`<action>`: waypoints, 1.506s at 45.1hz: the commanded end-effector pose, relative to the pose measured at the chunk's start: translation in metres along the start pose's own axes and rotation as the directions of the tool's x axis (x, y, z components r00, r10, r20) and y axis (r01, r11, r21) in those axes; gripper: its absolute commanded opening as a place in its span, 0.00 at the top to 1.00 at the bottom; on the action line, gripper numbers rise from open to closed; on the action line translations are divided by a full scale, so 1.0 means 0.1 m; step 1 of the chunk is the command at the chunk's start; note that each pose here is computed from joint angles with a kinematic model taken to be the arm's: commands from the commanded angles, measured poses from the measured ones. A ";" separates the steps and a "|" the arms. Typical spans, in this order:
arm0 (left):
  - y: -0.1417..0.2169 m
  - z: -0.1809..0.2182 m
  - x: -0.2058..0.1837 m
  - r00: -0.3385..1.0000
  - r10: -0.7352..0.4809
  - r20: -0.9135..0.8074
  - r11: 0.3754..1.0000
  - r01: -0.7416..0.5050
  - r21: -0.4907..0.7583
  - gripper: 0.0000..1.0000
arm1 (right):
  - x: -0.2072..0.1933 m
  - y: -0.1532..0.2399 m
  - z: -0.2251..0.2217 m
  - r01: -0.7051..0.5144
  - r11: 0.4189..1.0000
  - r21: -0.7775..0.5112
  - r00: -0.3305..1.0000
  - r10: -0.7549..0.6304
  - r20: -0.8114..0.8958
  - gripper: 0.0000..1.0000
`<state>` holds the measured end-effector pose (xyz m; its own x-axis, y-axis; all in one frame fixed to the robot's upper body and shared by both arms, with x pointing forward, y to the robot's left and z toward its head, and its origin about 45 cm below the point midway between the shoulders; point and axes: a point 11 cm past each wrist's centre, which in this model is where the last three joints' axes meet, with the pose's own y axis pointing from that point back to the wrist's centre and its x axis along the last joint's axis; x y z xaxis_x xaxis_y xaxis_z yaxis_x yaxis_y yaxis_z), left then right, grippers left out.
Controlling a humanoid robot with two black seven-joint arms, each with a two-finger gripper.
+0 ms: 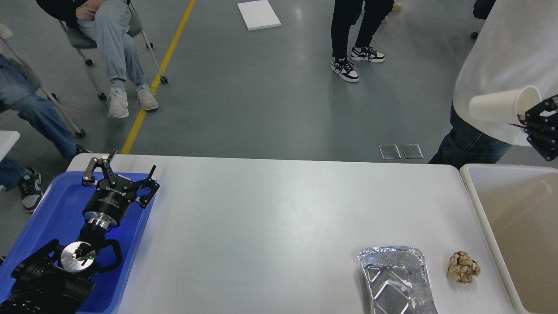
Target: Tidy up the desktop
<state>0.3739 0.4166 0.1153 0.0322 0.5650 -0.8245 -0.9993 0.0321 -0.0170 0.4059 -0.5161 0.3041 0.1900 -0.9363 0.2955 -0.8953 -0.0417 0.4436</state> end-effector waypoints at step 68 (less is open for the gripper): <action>0.00 0.00 0.00 1.000 0.000 0.000 1.000 0.000 -0.002 0.00 | -0.18 0.37 2.88 -0.499 0.753 -0.428 0.796 0.594 0.116 1.00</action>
<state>0.3739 0.4168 0.1155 0.0322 0.5649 -0.8246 -0.9994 0.0305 -0.0181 0.2772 -0.6001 0.0890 -0.4146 -0.8349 0.3619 -0.6478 0.5501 0.5270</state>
